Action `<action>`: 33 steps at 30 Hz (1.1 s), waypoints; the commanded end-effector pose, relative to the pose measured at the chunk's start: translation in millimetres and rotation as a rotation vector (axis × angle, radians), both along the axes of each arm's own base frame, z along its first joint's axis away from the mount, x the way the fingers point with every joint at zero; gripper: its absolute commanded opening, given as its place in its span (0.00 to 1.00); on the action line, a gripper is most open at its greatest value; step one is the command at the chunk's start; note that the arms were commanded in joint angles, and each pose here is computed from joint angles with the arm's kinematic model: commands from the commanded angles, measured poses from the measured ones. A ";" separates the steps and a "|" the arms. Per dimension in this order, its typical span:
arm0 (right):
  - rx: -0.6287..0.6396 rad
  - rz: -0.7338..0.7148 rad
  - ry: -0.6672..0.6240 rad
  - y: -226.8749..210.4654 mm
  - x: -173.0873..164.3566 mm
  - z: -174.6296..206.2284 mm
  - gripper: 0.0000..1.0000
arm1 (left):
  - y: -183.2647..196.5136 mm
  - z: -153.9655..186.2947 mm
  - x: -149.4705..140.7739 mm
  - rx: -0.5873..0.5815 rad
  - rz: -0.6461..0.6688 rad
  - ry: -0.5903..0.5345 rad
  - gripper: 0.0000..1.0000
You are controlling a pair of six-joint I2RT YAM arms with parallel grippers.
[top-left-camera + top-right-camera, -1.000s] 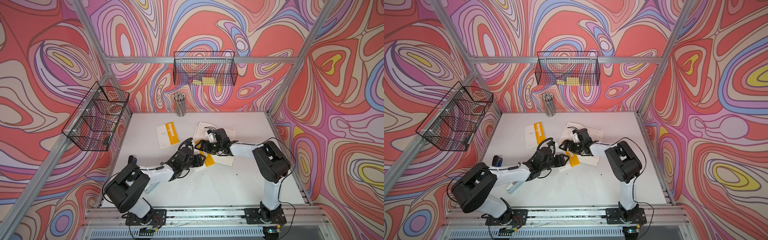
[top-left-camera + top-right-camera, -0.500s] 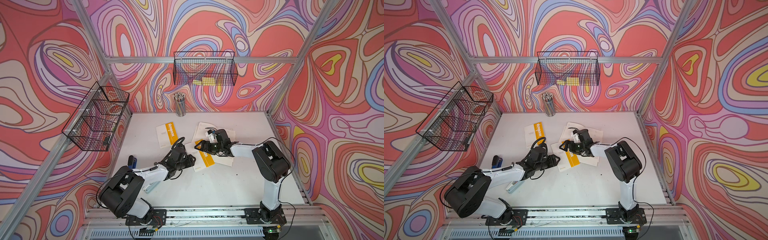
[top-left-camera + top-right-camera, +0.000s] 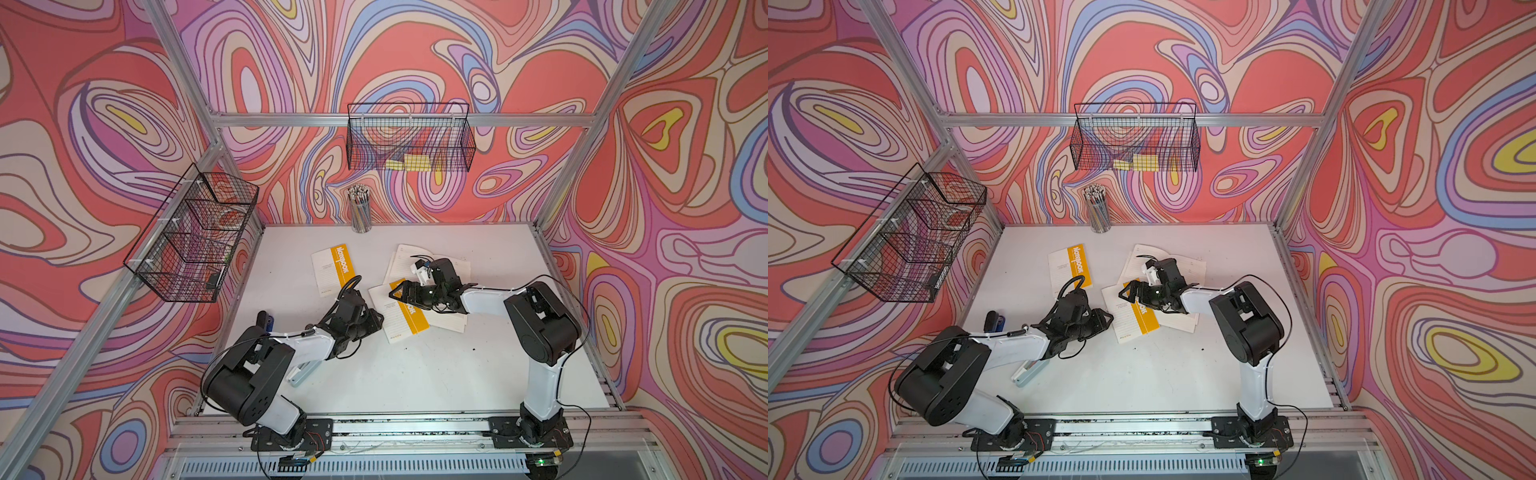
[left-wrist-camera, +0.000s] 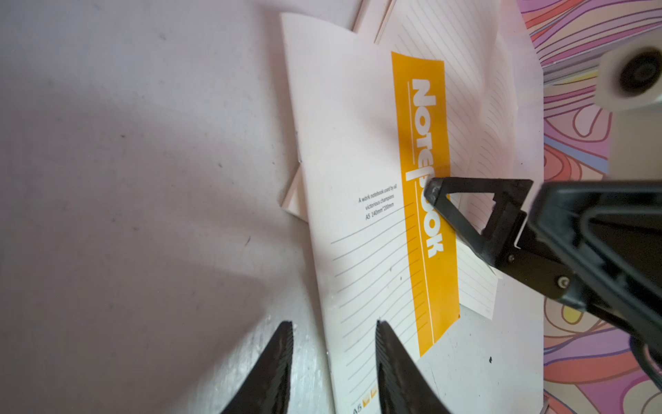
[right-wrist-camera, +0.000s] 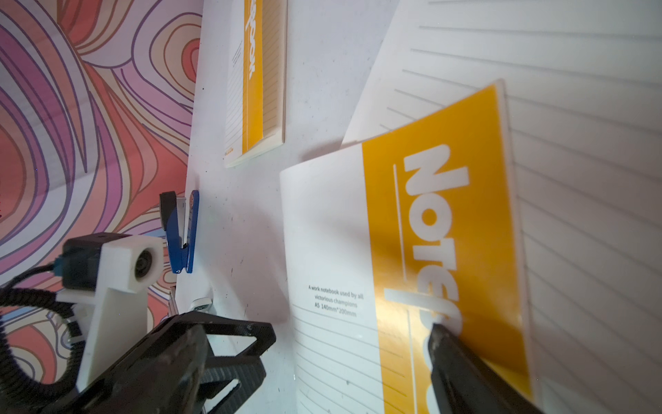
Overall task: Close the notebook
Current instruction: Pick up the notebook at the notebook.
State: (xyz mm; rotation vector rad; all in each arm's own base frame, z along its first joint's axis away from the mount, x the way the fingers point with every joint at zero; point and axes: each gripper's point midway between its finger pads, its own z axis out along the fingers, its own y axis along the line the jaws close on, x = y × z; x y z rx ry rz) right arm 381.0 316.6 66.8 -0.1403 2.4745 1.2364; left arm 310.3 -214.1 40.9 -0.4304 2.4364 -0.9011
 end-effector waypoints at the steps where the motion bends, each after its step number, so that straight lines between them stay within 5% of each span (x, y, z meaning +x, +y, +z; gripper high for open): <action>1: -0.045 -0.015 0.062 -10.2 -9.0 -22.3 0.98 | 0.1 -10.9 -2.4 -0.058 0.030 0.021 0.39; 22: -0.043 -0.007 0.056 -9.1 -8.9 -20.1 0.98 | -9.6 -26.7 -0.6 -0.290 0.063 0.014 0.36; 33: -0.042 -0.008 0.056 -8.4 -7.6 -17.7 0.98 | -19.9 -26.0 -0.4 -0.413 0.009 -0.050 0.22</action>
